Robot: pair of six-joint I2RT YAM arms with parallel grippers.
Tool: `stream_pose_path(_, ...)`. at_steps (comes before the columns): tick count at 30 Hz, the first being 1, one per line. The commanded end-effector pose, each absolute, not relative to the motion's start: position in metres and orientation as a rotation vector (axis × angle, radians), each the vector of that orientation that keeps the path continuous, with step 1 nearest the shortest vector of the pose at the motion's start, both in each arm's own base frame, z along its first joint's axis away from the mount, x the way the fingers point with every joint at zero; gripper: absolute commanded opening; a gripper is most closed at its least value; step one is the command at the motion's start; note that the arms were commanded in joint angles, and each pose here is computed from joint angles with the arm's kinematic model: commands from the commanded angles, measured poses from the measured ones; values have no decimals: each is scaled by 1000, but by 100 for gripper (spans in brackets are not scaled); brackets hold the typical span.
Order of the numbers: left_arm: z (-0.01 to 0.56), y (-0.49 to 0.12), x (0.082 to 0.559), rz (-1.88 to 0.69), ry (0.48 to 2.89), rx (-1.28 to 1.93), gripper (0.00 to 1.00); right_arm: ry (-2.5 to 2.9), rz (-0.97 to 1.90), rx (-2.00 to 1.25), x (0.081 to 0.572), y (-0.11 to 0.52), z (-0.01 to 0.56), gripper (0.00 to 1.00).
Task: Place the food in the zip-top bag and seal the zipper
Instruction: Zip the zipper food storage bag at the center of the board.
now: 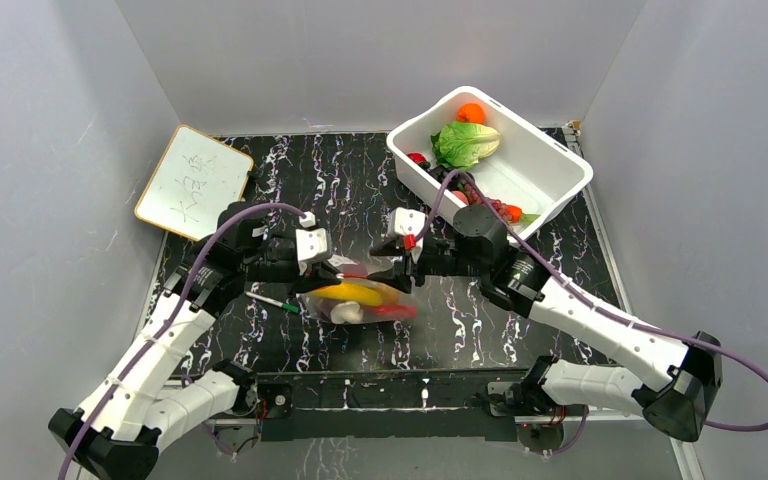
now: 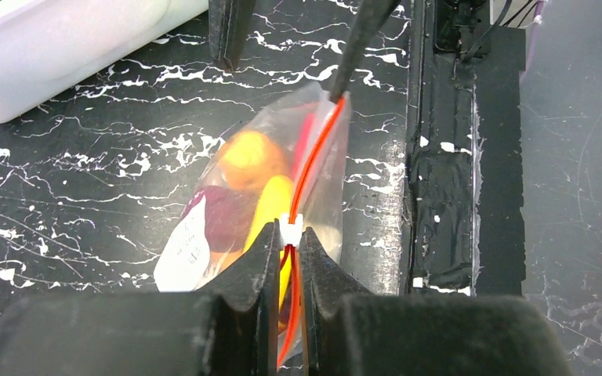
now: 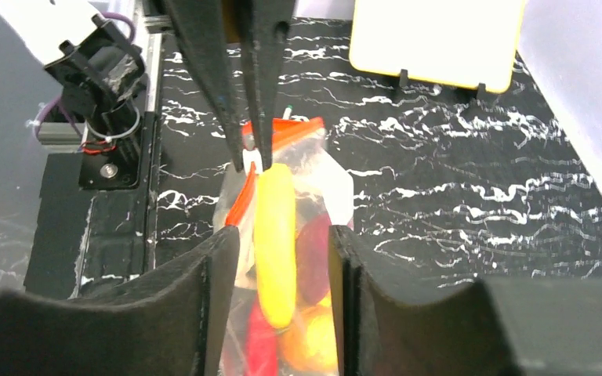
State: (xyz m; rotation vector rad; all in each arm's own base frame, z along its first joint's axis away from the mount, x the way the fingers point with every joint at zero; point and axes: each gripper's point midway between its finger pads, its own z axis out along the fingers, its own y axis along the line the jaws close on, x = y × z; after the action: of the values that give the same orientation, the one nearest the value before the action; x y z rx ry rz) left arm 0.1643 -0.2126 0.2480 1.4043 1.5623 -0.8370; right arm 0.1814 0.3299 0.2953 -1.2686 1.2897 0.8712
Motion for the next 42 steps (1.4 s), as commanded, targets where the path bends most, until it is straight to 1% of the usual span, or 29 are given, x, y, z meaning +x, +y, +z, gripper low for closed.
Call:
stream_pose_path(1,260,-220,159,-898,1491,1408,0,1118,905,-1331,160,326,328,47)
stream_pose_path(4,262,-223,160,-913,1477,1410,0,1126,898,-1350,160,326,327,50)
stream_pose_path(11,264,-226,162,-932,1467,1406,0,1119,998,-1368,154,340,326,50)
stream_pose_path(13,265,-226,161,-935,1464,1405,0,1121,1002,-1342,157,343,327,48)
stream_pose_path(15,265,-227,161,-936,1462,1402,0,1121,1009,-1320,159,346,327,44)
stream_pose_path(20,266,-228,160,-951,1459,1395,0,1124,1031,-1303,163,353,325,30)
stream_pose_path(24,265,-228,159,-954,1455,1387,0,1133,1075,-1298,162,359,320,22)
stream_pose_path(25,265,-228,159,-955,1457,1385,0,1138,1076,-1296,162,359,320,18)
stream_pose_path(27,265,-228,159,-957,1458,1386,0,1145,1070,-1285,163,359,319,2)
stream_pose_path(28,264,-228,159,-956,1460,1386,0,1154,1057,-1273,166,358,319,0)
stream_pose_path(35,265,-227,159,-950,1460,1387,0,1228,989,-1264,174,352,311,0)
stream_pose_path(37,266,-228,159,-960,1454,1387,0,1257,999,-1264,172,349,303,21)
stream_pose_path(39,264,-229,158,-969,1459,1389,0,1272,997,-1259,172,347,298,24)
stream_pose_path(40,263,-229,158,-971,1458,1385,0,1280,1003,-1253,172,348,298,28)
stream_pose_path(41,262,-229,158,-973,1456,1378,0,1264,1029,-1262,169,350,299,23)
stream_pose_path(42,261,-229,158,-977,1458,1379,0,1249,1042,-1267,168,352,301,7)
